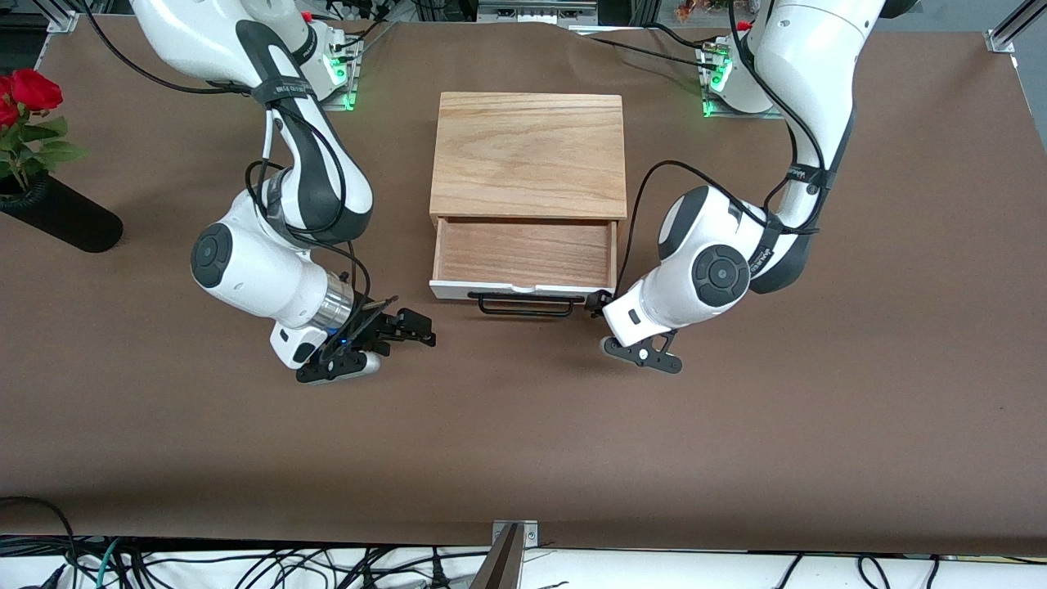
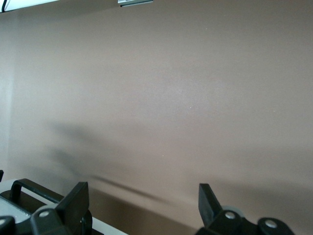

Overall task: Close drawer with both arms simultaneously
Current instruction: 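Move both grippers toward the drawer front on either side of the handle, then lower both grippers against the white drawer front beside the handle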

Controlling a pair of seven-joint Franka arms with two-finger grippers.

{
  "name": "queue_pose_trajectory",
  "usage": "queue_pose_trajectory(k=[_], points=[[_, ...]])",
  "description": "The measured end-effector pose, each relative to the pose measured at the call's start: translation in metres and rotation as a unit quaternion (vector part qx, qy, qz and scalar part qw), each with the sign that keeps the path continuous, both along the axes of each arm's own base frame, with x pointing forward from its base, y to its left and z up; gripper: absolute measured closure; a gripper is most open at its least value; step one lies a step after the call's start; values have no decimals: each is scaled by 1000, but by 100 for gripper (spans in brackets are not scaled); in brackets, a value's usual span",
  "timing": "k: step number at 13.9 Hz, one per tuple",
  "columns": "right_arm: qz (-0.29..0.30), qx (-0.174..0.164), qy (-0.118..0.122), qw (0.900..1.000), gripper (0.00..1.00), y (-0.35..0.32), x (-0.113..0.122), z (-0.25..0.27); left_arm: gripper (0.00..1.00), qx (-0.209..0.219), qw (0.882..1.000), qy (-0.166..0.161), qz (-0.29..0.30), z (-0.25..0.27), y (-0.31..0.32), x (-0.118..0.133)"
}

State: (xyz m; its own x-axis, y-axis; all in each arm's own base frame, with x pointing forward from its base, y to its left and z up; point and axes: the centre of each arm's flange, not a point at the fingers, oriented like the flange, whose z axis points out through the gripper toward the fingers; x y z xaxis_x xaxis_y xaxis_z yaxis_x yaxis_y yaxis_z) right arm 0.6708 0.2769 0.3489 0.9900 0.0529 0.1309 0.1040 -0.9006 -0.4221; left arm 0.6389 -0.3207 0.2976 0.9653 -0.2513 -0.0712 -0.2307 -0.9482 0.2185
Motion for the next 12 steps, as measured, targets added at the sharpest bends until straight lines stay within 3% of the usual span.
queue_pose_trajectory(k=[1,3,4,6,7,12], points=[[-2,8,6,1000,2,4,-1,-3,0,-1,1000,2,-1,-2,-2,-1],[-15,46,28,998,21,17,-6,-12,0,-6,1000,8,-1,-6,-8,-5],[-21,61,38,997,22,22,-8,-16,0,-6,1000,10,-2,-8,-10,-6],[-24,71,50,996,40,28,-11,-25,0,-6,1000,11,-3,-10,-11,-6],[-23,71,53,996,44,32,-13,-28,0,-6,1000,11,-3,-10,-11,-6],[-12,68,65,996,42,46,-21,-43,0,-5,1000,14,-3,-12,-12,-7]])
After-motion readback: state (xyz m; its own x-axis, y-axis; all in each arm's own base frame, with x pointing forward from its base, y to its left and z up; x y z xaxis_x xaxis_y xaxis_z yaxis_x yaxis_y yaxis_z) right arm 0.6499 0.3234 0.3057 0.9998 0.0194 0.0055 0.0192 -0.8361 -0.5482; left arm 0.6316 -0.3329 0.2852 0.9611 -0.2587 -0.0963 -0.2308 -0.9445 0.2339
